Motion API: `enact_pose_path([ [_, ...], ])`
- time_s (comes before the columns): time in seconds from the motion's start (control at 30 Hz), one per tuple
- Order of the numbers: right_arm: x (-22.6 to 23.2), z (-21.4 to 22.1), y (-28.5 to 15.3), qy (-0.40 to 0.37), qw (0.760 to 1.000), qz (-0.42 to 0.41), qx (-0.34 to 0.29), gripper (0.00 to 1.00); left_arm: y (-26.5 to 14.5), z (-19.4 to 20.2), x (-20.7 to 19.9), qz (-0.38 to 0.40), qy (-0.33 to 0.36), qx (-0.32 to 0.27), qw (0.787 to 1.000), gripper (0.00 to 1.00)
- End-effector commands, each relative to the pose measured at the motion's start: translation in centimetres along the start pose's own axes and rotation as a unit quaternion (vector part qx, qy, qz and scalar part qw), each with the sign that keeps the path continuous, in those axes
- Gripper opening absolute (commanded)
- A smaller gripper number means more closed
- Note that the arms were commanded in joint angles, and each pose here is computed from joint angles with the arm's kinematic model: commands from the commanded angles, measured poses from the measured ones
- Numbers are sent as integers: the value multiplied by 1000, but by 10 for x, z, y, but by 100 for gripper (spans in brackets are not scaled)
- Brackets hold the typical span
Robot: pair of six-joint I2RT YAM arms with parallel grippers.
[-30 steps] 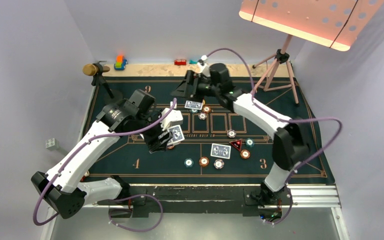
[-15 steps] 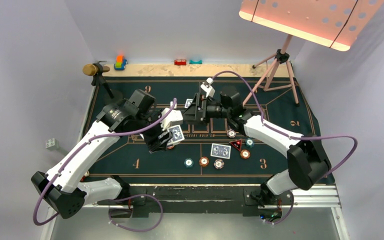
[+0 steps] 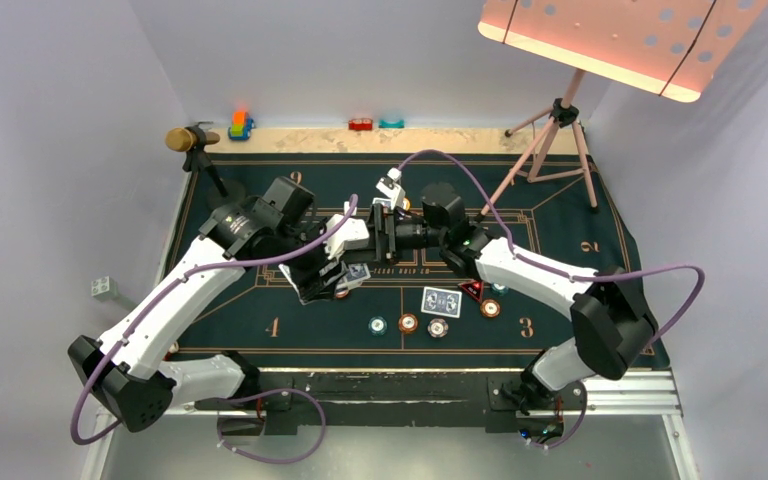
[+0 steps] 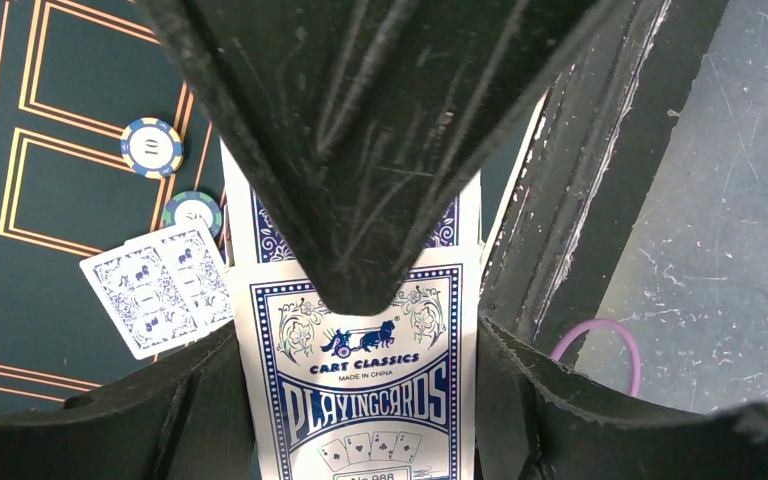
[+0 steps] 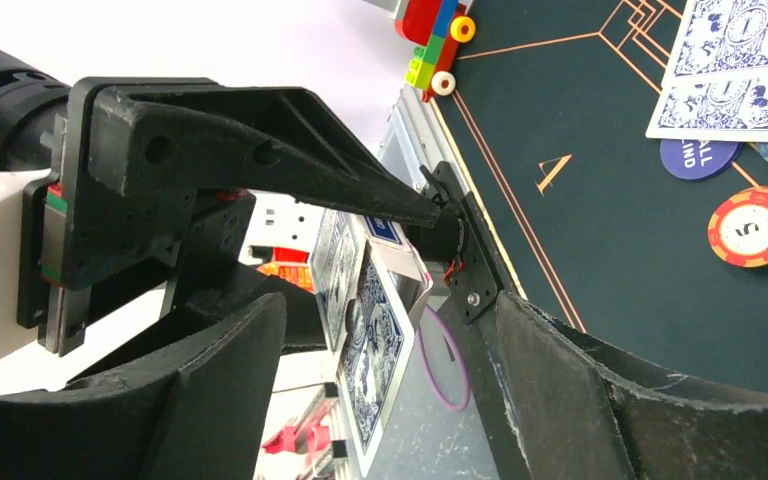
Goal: Distribute texas hold em gaming equipment
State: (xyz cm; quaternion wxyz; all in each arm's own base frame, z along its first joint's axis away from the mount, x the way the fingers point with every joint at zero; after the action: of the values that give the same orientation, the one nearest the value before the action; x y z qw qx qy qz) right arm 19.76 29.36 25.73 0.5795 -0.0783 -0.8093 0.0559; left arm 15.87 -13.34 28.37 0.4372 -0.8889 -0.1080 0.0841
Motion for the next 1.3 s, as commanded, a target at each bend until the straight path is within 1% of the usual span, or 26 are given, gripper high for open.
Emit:
enact_pose_path([
  [0.0, 4, -3, 3, -10, 1000, -16, 0, 75, -10, -15, 3, -16, 11, -38, 999, 0],
  [0.1, 1, -2, 4, -5, 1000, -13, 3, 64, -11, -16, 2, -15, 11, -40, 999, 0],
  [0.37, -4, 3, 1, -1, 1000, -9, 8, 49, -11, -16, 2, -17, 12, -39, 999, 0],
  [0.57, -7, 3, -8, 2, 1000, -4, 0, 45, -13, -16, 1, -18, 13, -42, 999, 0],
  [1.07, -16, -4, -37, 7, 999, 18, -34, 41, -17, -15, -3, -19, 13, -50, 998, 0],
  [1.13, -16, -7, -42, 4, 999, 21, -40, 38, -17, -14, -3, -19, 14, -50, 998, 0],
  [1.27, -13, -13, -51, 1, 998, 22, -50, 23, -17, -13, -4, -20, 15, -51, 998, 0],
])
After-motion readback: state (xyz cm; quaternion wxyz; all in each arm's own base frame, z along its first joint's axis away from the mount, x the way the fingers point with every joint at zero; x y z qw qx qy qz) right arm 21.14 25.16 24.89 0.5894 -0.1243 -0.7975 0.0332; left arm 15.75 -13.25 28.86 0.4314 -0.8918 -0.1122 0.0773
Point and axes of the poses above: each gripper's point midway between its finger pads, its own y axis out along the fingers, its own x axis along the line the jaws close on, z = x × y, the point moved 9 cm from there along -y, back along the fingers, and after that the axes turned 5 degrees about y, right-handed, at the moved point
